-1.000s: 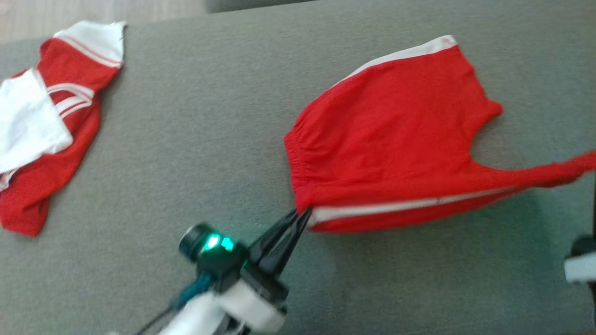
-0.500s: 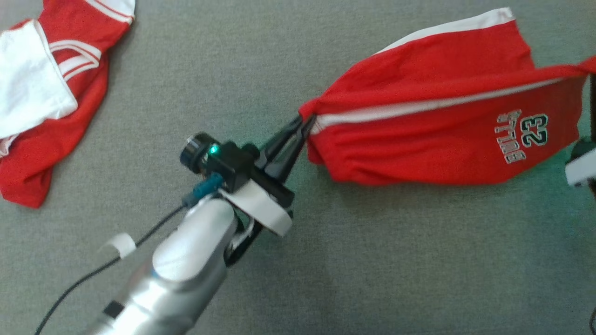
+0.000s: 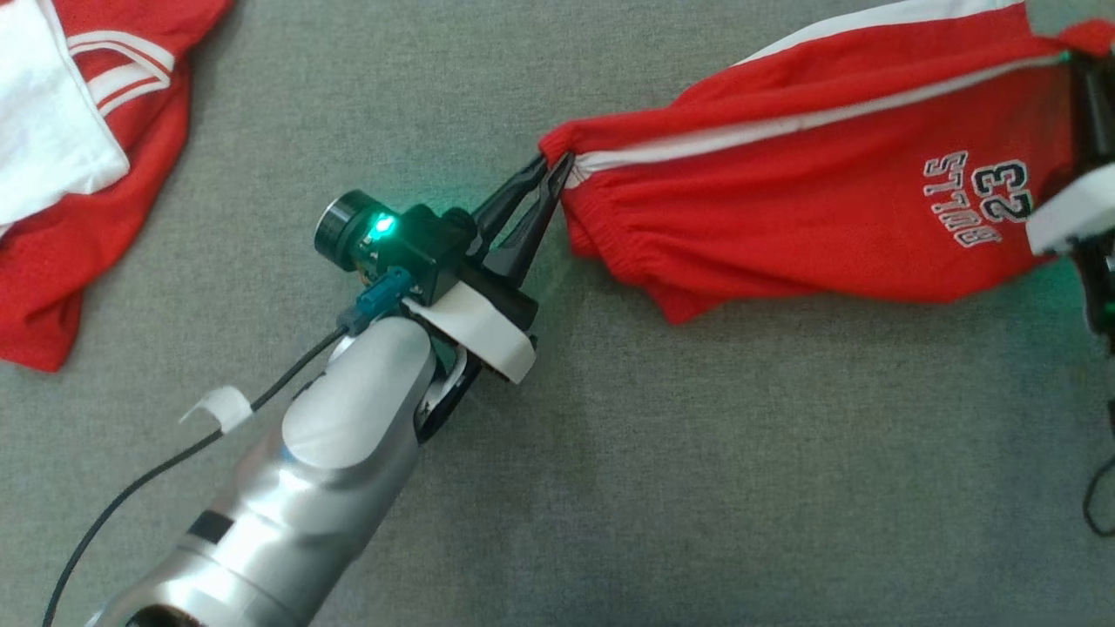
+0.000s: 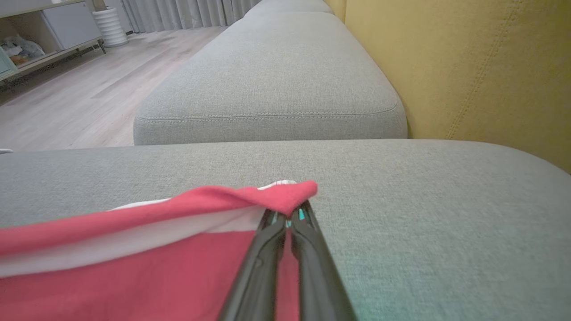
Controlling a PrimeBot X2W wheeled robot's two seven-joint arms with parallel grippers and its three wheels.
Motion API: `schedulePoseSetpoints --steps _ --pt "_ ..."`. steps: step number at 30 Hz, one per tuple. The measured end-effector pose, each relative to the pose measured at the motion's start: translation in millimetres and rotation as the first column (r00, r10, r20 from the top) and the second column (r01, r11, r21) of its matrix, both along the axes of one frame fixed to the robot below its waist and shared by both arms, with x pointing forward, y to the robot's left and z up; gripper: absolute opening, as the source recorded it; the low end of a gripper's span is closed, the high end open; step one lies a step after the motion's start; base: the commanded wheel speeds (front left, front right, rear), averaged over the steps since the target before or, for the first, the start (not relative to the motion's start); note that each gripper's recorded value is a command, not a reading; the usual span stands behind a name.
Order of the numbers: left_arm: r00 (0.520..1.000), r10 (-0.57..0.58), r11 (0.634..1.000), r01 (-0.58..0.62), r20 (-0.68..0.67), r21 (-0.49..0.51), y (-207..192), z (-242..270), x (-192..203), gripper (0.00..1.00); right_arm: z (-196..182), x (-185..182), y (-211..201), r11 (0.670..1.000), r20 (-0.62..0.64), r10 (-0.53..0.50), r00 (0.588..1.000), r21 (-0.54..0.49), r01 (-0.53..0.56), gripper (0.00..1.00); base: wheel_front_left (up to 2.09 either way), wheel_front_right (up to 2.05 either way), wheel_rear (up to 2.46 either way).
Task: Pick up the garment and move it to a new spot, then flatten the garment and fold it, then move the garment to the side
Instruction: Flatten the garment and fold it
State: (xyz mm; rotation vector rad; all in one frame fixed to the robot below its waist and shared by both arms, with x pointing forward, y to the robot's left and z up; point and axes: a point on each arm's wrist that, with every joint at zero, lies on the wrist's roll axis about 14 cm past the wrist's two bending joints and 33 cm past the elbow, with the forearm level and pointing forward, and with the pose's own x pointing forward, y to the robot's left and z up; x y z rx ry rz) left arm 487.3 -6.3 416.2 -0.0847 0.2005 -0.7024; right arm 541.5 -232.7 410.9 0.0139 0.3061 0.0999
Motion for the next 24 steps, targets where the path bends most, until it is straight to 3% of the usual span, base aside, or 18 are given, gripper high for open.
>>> schedulePoseSetpoints --steps 2,4,5,6,7,17,20,24 --pt "1.0 0.001 1.0 -0.001 0.0 -0.003 -0.6 -1.2 2.7 0.18 -2.1 7.1 1.4 1.0 0.002 0.001 1.0 -0.001 -0.001 0.0 0.0 0.0 0.0" --pt "1.0 0.0 1.0 0.0 0.004 -0.002 -1.8 -1.7 5.2 0.29 -4.6 13.0 1.3 1.0 0.004 -0.003 1.0 -0.002 0.003 0.0 0.0 0.0 0.0" --pt "1.0 0.001 1.0 -0.001 0.007 -0.004 -2.2 -1.3 6.8 0.48 -6.0 15.4 1.3 1.0 0.004 -0.007 1.0 0.0 0.007 0.25 0.0 0.0 0.0" --pt "1.0 0.004 1.0 -0.004 0.012 -0.005 -2.0 -0.3 8.8 0.95 -6.6 17.4 1.1 1.0 0.009 -0.012 1.0 0.002 0.012 1.0 0.0 0.0 0.0" --pt "1.0 0.01 1.0 -0.01 0.016 -0.007 -0.9 0.6 10.9 1.0 -6.4 19.2 1.8 1.0 0.018 -0.016 1.0 0.005 0.016 1.0 0.0 0.0 0.0" --pt "0.988 0.106 0.994 -0.104 0.112 -0.025 11.0 28.1 21.0 1.0 12.4 18.1 17.4 0.995 0.132 -0.021 0.991 0.098 0.008 1.0 0.0 0.0 0.0" --pt "0.975 0.183 0.983 -0.179 0.13 -0.039 23.0 34.1 13.3 1.0 8.8 7.0 10.4 0.994 0.112 -0.035 0.993 0.103 0.023 1.0 0.0 0.0 0.0" --pt "0.93 0.322 0.947 -0.316 0.175 -0.059 51.1 49.7 -3.2 1.0 -21.3 -17.2 -16.3 0.992 -0.011 -0.095 0.995 0.082 0.096 1.0 0.0 0.0 0.0"
